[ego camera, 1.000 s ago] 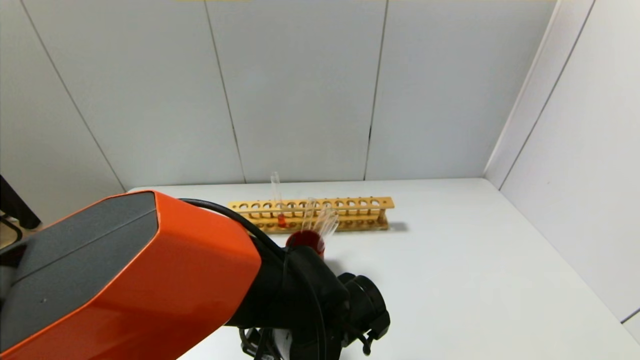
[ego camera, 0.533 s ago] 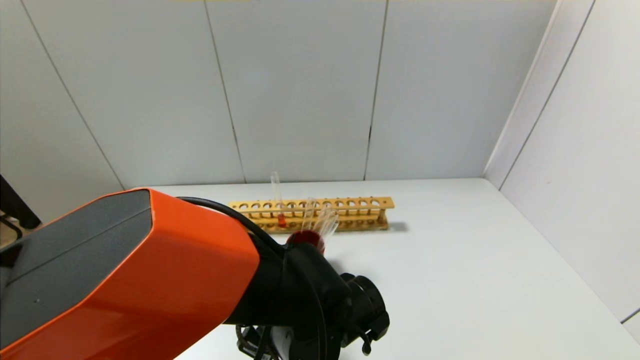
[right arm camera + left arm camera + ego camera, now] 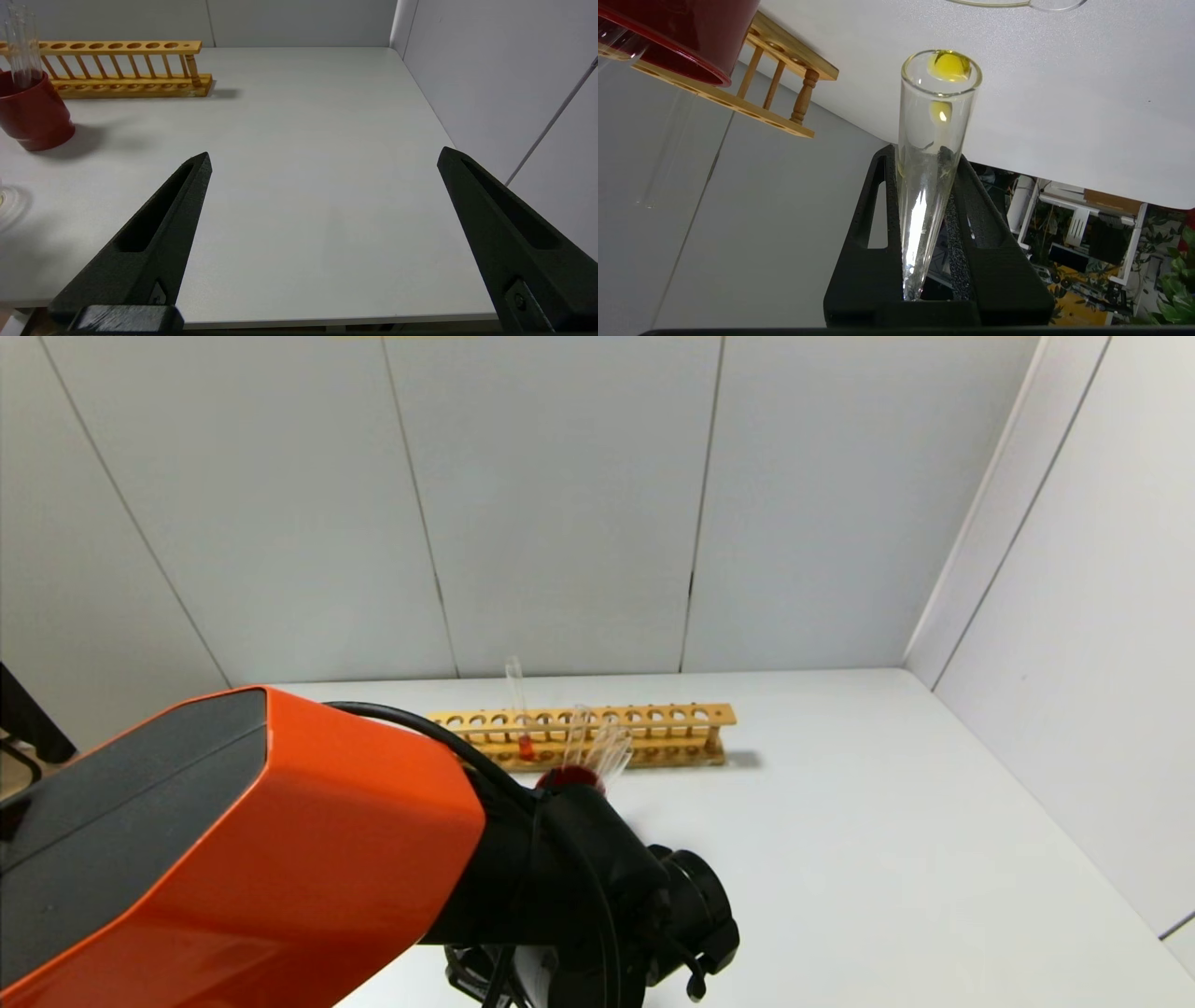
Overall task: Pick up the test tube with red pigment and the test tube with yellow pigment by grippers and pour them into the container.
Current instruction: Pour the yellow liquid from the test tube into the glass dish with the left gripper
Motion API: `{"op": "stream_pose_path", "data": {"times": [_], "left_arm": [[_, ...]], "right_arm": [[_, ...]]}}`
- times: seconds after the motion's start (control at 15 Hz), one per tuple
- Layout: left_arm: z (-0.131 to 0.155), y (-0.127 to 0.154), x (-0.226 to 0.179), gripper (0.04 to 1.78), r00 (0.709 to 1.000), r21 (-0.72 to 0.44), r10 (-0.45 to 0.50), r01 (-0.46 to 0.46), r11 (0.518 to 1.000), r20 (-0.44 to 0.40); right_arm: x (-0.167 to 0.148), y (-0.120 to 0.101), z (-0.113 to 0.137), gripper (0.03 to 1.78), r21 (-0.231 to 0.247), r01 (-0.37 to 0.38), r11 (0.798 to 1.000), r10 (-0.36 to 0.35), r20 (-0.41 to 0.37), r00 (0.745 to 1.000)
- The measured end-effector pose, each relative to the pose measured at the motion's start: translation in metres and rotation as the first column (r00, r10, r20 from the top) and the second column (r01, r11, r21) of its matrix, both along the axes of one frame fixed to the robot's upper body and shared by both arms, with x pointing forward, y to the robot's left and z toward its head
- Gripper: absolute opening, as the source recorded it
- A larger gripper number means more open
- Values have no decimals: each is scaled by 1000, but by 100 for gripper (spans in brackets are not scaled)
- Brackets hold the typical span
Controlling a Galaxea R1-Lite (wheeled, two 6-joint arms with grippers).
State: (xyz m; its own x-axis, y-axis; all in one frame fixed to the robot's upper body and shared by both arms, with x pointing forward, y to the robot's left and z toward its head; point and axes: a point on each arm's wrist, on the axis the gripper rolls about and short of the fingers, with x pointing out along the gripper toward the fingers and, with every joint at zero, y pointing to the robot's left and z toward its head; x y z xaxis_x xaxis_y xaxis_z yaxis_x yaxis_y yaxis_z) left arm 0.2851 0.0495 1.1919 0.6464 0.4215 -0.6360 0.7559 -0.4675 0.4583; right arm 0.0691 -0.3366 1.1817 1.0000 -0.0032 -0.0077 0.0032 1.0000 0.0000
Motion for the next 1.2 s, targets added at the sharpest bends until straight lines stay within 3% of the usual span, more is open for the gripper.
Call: {"op": "stream_pose_path", "data": {"times": [0.8, 1.2], "left_arm": [[0, 0, 0, 32, 1000, 2, 4, -4, 1000, -1], [16, 12, -5, 32, 999, -85, 34, -32, 996, 25]], "right_arm": [[0, 0, 0, 170, 0, 0, 1000, 0, 0, 1000], [0, 0, 0, 170, 0, 0, 1000, 0, 0, 1000]]}}
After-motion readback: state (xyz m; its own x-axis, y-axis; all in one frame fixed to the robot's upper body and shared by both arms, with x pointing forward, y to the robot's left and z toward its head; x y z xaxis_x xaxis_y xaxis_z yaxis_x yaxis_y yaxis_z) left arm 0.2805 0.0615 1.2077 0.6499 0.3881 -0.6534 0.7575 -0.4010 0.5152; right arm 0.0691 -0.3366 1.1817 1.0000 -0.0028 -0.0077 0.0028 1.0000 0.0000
